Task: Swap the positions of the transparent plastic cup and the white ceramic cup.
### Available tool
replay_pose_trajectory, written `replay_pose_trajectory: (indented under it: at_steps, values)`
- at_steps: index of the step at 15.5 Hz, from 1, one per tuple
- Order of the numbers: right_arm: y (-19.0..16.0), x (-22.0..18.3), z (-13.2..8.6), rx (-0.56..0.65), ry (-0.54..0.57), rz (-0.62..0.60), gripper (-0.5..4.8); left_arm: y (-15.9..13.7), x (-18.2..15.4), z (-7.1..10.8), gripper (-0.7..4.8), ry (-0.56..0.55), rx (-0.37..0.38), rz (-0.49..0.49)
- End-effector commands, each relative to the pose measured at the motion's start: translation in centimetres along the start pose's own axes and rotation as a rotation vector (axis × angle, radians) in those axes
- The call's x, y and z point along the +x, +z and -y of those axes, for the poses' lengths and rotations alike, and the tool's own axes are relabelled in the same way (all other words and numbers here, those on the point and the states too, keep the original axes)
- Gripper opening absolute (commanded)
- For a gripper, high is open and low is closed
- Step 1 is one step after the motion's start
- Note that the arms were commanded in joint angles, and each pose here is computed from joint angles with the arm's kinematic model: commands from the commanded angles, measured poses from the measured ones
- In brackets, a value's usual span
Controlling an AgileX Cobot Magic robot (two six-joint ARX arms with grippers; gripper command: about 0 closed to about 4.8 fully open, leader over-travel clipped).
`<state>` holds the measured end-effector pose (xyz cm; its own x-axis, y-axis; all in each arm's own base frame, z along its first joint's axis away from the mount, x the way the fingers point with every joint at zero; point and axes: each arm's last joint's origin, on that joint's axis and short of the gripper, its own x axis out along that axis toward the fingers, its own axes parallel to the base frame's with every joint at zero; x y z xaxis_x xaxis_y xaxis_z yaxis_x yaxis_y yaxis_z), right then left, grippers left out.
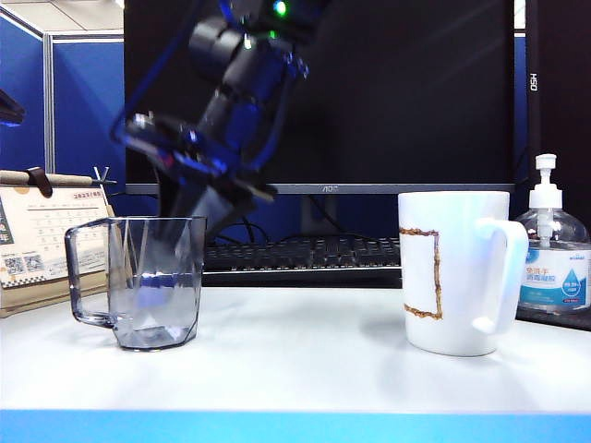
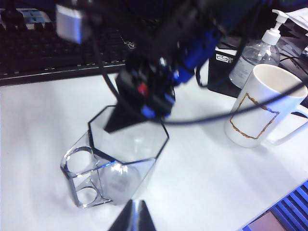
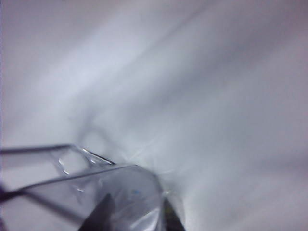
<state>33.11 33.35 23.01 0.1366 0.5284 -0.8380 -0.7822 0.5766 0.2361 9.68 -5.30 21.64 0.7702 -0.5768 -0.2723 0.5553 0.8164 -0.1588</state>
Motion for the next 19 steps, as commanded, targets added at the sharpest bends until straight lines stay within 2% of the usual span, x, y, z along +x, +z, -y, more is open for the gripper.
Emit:
replay_pose_trajectory:
  at_steps: [1, 6, 10, 11, 12, 13, 16, 17, 18, 19]
  values:
    - [1.2, -1.6, -0.7, -0.019, 0.004, 0.039, 1.85, 0.1, 0.0, 0.0, 0.21, -0.007, 0.004, 0.01]
    - [2.9, -4.7, -1.6, -0.029, 0.003, 0.071, 1.85, 0.1, 0.0, 0.0, 0.21, -0.007, 0.011, 0.011]
    - [4.2, -9.9, -3.0, -0.069, -0.014, 0.115, 1.84, 0.1, 0.0, 0.0, 0.21, -0.001, 0.019, 0.013]
    - [4.4, -12.2, -3.5, -0.102, -0.05, 0.157, 1.77, 0.1, 0.0, 0.0, 0.21, 0.009, 0.038, 0.014]
    - [4.4, -16.6, -4.7, -0.13, -0.1, 0.251, 1.75, 0.2, 0.0, -0.1, 0.21, 0.029, 0.085, 0.022]
    - [4.1, -19.3, -5.5, -0.144, -0.115, 0.317, 1.75, 0.4, 0.0, -0.1, 0.21, 0.038, 0.095, 0.035]
    - [0.9, -30.8, -8.7, -0.21, -0.216, 0.596, 1.66, 1.7, -0.2, 0.1, 0.21, 0.026, 0.106, 0.179]
    - [-2.4, -36.6, -10.3, -0.249, -0.279, 0.727, 1.66, 2.9, -0.4, 0.3, 0.2, 0.027, 0.152, 0.3]
    - [-4.3, -39.1, -11.1, -0.267, -0.293, 0.778, 1.66, 3.4, -0.6, 0.4, 0.2, 0.033, 0.205, 0.359]
    - [-6.9, -41.9, -12.0, -0.287, -0.302, 0.828, 1.66, 3.9, -0.8, 0.5, 0.18, 0.049, 0.299, 0.418]
